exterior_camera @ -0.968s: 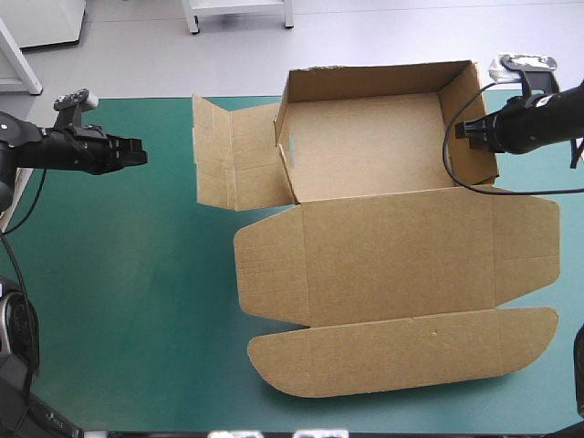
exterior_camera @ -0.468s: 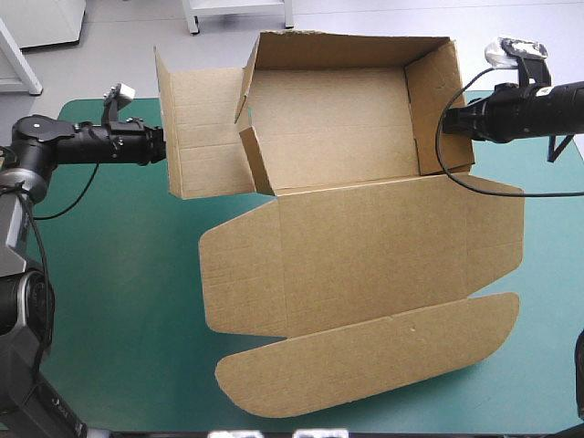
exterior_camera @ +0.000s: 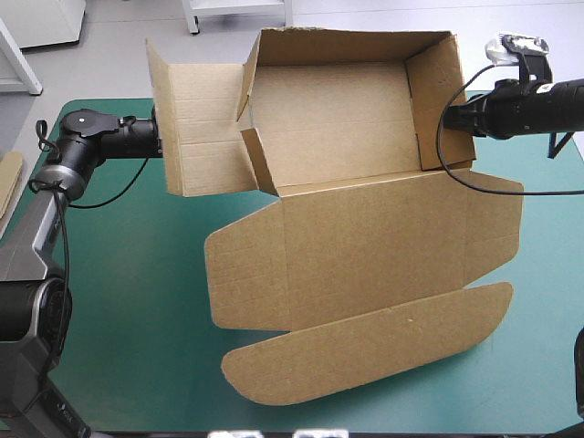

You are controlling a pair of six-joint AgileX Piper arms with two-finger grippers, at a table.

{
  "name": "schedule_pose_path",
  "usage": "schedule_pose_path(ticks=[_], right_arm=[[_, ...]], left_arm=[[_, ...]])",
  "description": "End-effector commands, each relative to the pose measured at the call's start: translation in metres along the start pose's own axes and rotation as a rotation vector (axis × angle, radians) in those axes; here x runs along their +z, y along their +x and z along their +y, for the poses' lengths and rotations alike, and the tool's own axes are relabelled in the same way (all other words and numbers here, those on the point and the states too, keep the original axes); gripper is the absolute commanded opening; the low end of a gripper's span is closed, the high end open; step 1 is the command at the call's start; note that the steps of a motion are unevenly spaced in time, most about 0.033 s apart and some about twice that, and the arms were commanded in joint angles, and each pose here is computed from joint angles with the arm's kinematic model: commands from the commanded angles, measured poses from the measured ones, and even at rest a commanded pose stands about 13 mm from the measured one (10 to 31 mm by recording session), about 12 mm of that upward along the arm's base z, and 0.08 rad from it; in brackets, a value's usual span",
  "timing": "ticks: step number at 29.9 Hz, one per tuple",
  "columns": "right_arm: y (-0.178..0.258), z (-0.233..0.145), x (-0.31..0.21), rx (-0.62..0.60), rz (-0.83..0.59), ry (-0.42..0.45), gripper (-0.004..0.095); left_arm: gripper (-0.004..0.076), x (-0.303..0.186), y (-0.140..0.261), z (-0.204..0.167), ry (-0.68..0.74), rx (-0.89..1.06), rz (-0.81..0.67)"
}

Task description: Fold the box

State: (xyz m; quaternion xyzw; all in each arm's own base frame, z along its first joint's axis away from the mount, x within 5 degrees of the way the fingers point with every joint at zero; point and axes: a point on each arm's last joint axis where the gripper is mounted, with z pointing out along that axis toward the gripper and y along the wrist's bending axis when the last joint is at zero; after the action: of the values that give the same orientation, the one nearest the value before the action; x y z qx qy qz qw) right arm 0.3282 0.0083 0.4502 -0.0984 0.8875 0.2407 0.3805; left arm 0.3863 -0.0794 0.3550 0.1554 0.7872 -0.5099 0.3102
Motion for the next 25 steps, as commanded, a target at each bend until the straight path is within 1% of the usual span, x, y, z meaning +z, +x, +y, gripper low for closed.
schedule_pose_path(ticks=[1, 9, 13, 20, 25], right_arm=[[-0.011, 0.010, -0.014, 0.004, -0.104, -0.014, -0.0016], [-0.010, 0.000, -0.005, 0.020, -0.076, 0.017, -0.0013], [-0.010, 0.000, -0.005, 0.021, -0.076, 0.021, -0.0013], [-0.010, -0.002, -0.005, 0.023, -0.071, 0.037, -0.0013], [-0.009, -0.003, -0.004, 0.027, -0.065, 0.047, -0.0013]], left_arm=[[-0.0008, -0.015, -0.014, -0.048, 0.121, 0.060, -0.089], [-0.0008, -0.025, -0.014, -0.069, 0.128, 0.089, -0.105], [-0.0008, -0.026, -0.013, -0.072, 0.142, 0.073, -0.095], [-0.0008, -0.030, -0.013, -0.082, 0.203, 0.068, -0.103], [-0.0008, -0.031, -0.013, -0.090, 0.216, 0.087, -0.110]])
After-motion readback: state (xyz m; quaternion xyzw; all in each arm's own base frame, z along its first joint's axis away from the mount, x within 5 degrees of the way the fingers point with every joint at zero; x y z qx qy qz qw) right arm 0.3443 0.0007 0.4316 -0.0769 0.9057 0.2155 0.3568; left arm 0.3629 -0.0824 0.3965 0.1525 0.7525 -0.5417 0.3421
